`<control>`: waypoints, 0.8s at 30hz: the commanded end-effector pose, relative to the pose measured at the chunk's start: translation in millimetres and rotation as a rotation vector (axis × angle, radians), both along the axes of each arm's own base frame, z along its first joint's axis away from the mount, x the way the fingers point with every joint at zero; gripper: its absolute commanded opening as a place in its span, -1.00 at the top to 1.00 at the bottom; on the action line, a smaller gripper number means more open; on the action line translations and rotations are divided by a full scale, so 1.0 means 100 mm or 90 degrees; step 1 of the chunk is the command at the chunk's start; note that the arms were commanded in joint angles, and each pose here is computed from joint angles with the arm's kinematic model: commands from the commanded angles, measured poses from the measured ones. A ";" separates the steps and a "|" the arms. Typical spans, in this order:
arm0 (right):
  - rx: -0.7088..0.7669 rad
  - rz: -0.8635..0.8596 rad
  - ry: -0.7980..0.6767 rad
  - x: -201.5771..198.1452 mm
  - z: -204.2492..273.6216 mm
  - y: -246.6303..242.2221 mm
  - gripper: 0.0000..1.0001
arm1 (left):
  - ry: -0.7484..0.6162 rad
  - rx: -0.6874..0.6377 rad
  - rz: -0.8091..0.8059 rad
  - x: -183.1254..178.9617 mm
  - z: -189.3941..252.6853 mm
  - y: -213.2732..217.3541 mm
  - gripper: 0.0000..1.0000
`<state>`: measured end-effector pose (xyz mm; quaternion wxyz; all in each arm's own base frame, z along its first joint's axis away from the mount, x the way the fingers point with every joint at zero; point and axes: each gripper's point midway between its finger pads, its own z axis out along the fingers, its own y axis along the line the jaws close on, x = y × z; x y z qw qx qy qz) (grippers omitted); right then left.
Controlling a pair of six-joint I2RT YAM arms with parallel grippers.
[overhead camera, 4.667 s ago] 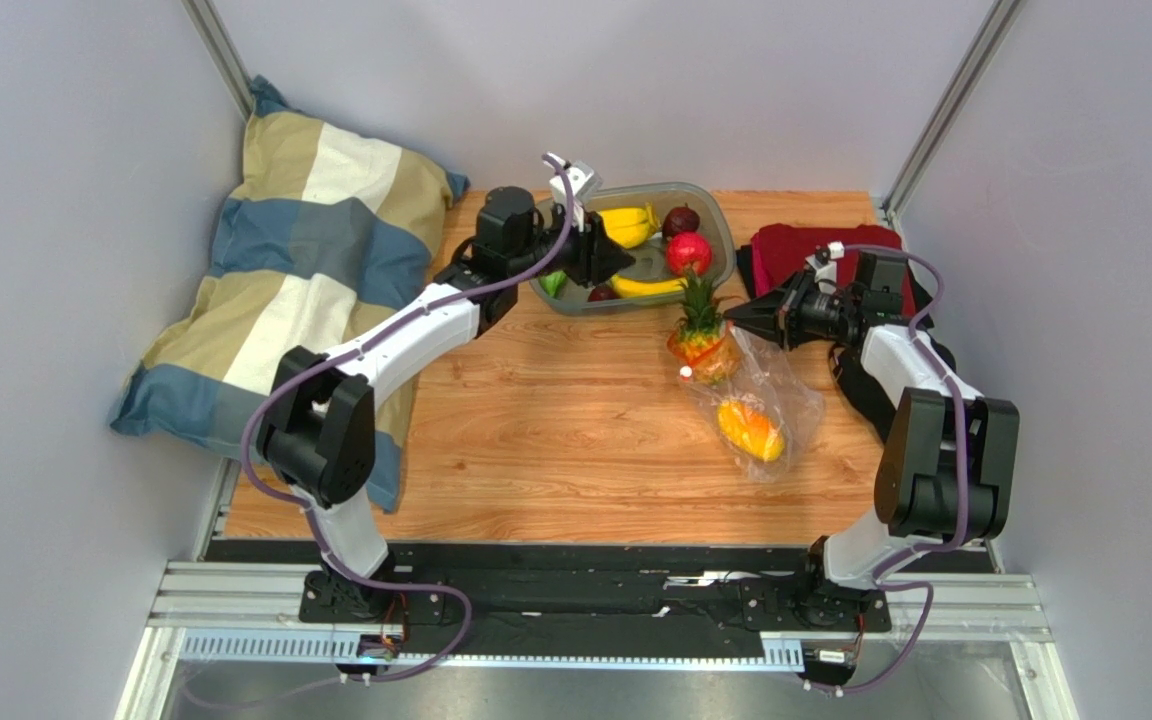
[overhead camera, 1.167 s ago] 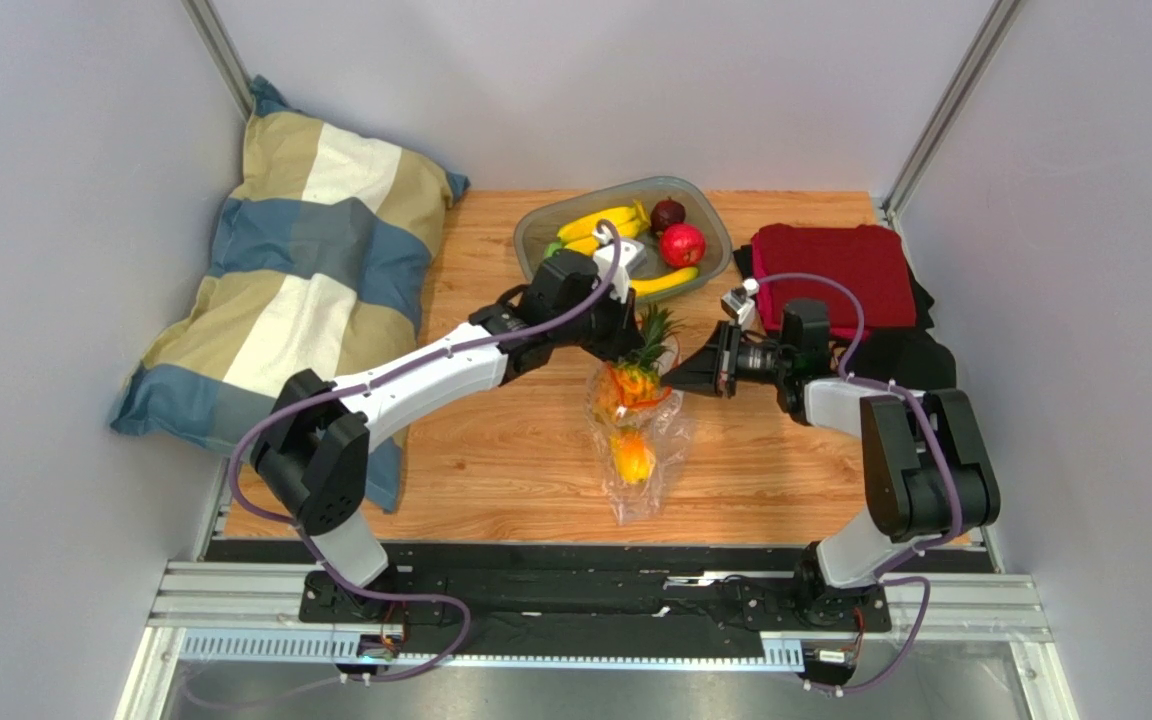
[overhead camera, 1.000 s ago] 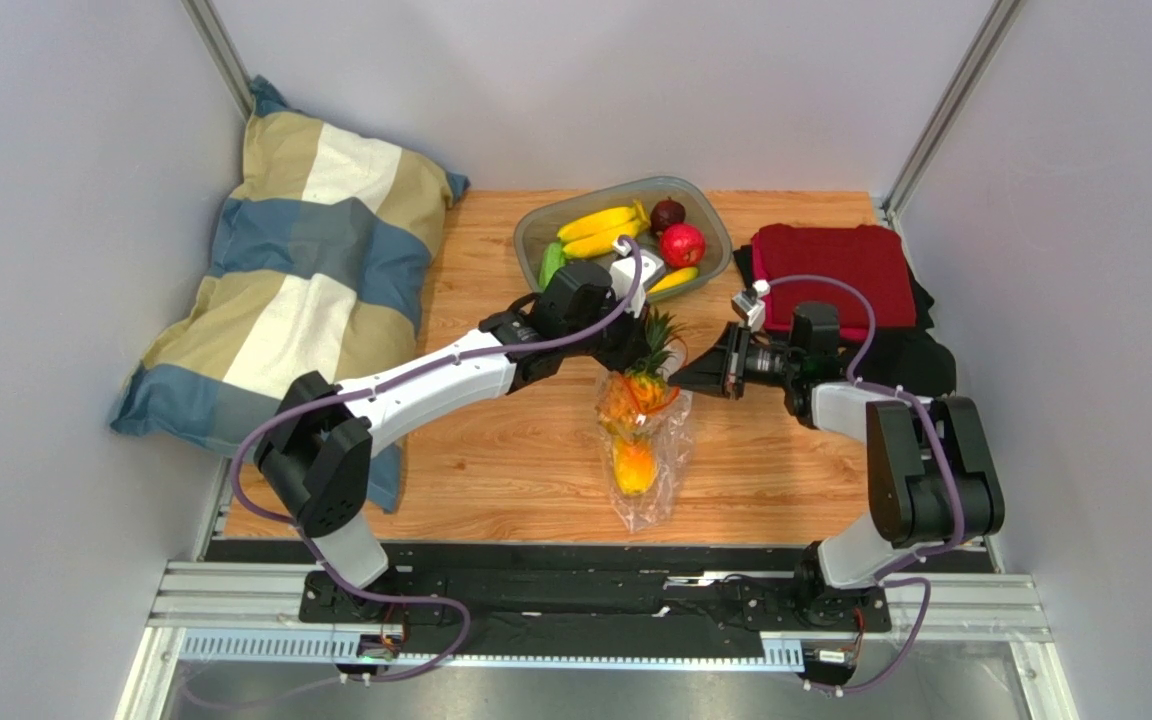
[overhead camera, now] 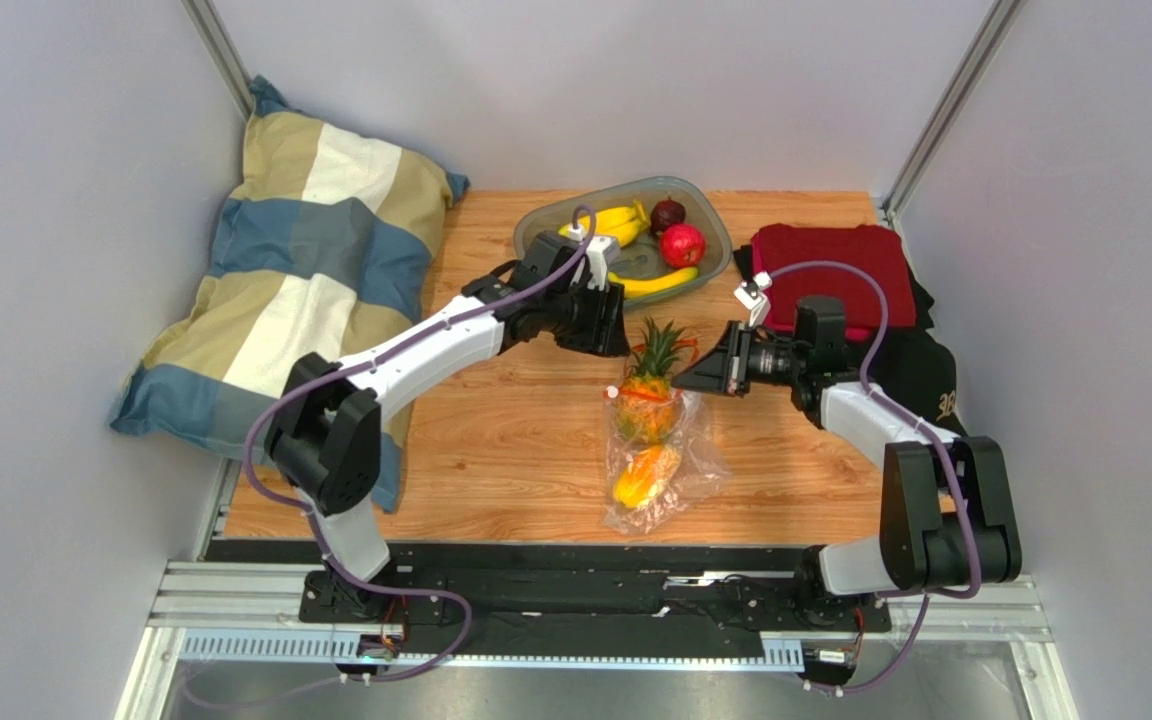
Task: Place the food in the zip-top bag and seal the zipper
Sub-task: Adjust the zipper food storage bag at the center of the board.
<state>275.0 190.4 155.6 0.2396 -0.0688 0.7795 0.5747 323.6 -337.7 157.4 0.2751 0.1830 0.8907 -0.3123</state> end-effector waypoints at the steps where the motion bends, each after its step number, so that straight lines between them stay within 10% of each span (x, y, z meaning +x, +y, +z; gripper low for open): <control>1: -0.012 0.019 -0.068 0.04 0.14 0.03 1.00 | 0.005 -0.010 -0.023 0.15 0.05 -0.15 -0.17; 24: -0.031 0.046 -0.088 -0.05 0.14 0.08 1.00 | 0.085 -0.007 -0.022 0.10 -0.45 -0.23 -0.14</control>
